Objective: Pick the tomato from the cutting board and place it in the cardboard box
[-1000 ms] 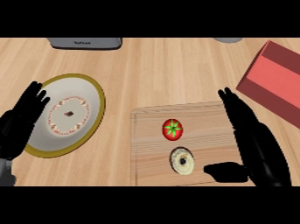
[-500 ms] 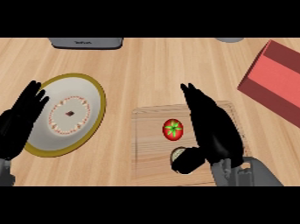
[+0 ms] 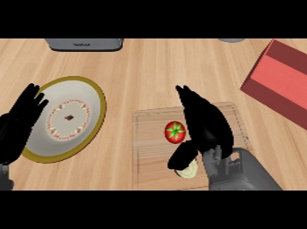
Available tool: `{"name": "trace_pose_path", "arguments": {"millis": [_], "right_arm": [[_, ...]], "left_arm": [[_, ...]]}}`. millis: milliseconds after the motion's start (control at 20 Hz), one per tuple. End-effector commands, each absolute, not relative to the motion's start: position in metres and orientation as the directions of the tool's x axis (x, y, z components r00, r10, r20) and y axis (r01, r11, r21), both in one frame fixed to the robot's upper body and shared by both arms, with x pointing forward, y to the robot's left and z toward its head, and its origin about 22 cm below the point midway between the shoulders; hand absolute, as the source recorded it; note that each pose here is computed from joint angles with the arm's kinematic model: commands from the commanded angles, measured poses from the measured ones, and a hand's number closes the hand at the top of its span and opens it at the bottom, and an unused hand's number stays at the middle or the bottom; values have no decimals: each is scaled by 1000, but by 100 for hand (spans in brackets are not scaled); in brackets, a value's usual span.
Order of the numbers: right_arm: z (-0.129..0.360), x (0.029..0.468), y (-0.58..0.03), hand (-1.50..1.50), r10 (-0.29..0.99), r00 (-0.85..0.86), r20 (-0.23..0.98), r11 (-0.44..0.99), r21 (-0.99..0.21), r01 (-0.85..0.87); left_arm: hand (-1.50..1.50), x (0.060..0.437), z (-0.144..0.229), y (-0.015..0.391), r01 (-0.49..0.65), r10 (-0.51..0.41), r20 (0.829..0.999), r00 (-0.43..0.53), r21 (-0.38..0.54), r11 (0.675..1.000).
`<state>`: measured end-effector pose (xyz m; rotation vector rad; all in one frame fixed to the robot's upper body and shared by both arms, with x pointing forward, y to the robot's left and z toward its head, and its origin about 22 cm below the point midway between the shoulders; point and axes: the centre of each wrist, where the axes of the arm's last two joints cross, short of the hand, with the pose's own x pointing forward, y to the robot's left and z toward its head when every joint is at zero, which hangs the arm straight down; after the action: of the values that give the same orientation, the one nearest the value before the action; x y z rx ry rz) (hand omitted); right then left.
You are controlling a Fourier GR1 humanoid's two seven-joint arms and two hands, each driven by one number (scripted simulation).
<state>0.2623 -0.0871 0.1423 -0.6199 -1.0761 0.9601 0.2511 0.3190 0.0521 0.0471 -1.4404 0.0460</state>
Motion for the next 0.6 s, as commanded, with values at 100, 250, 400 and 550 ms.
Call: {"name": "trace_pose_path", "arguments": {"millis": [100, 250, 400, 550], "right_arm": [[154, 256, -74, -150, 910, 258, 323, 405, -820, -403], [142, 264, -94, -150, 903, 255, 346, 423, -821, -384], [141, 255, -64, -150, 912, 239, 334, 404, -834, -374], [127, 251, -67, -150, 915, 220, 338, 399, -838, -372]], "left_arm": [[0, 254, 55, 305, -70, -2, 990, 141, 12, 997], [0, 237, 43, 313, -54, 1, 992, 126, 6, 998], [0, 254, 56, 322, -70, 0, 991, 134, 9, 997], [0, 240, 37, 302, -78, 5, 989, 146, 7, 997]]}}
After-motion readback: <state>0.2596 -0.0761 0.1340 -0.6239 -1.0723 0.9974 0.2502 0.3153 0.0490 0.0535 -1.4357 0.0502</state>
